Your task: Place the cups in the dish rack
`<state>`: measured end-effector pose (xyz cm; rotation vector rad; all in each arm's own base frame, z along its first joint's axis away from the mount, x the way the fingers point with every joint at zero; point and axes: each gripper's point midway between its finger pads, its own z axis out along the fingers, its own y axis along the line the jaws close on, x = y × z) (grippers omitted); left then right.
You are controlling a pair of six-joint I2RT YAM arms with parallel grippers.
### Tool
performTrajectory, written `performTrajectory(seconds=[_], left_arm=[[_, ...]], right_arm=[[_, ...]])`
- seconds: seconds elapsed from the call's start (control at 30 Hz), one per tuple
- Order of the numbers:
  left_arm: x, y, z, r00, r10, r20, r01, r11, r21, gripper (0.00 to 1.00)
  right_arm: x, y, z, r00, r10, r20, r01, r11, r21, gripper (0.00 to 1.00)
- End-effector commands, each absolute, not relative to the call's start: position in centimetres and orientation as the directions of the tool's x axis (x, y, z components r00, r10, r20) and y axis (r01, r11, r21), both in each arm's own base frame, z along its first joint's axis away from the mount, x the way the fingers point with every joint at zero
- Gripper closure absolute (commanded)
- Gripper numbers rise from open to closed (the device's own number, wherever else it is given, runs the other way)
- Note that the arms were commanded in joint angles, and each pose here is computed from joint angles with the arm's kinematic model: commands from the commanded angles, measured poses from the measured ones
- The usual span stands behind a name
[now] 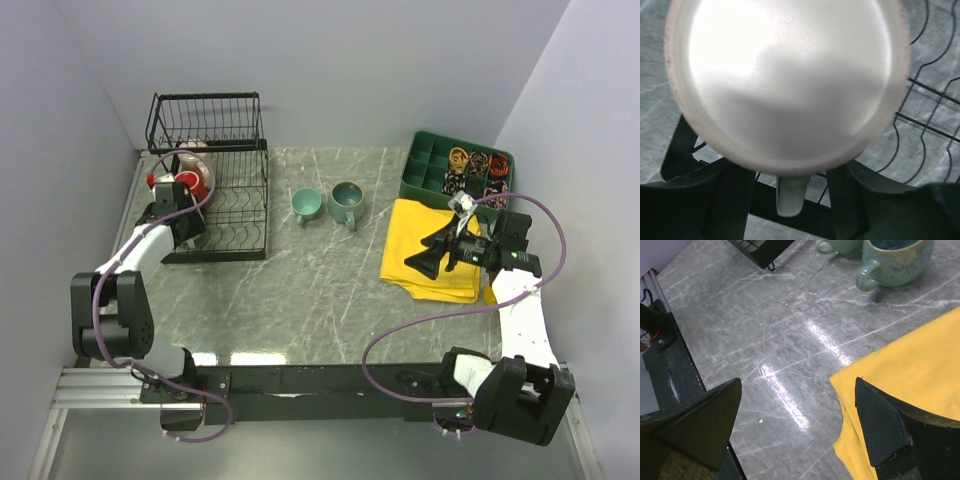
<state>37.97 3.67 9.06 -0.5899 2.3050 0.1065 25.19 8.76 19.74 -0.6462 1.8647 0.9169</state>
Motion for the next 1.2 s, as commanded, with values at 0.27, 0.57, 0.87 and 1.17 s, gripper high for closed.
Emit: performTrajectory(seconds=[0.27, 0.57, 0.87, 1.17], left_arm=[[34.9, 3.4, 20.3, -0.36, -0.383, -0.851, -0.397, 0.888, -0.231, 0.11], [32.5, -2.1, 23.8, -0.319, -0.355, -0.879, -0.058, 0.933, -0.355, 0.03], [30.0, -7.0, 24.7, -0.288, -0.348, -0.892, 0.241, 0.875, -0.42, 0.04], [29.9, -8.0, 24.6, -0.312, -0.334, -0.889, 0.278, 0.863, -0.422, 0.04]], right_arm=[[25.7, 7.8, 19.9, -0.41, -0.067, -0.91, -0.73, 0.622, 0.283, 0.0], [25.5, 7.6, 19.2, -0.419, -0.103, -0.902, -0.738, 0.617, 0.272, 0.0], [26.3, 6.0, 20.7, -0.501, -0.245, -0.83, -0.707, 0.67, 0.229, 0.0], [26.1, -2.9, 20.7, -0.661, -0.299, -0.688, -0.38, 0.924, -0.037, 0.0]])
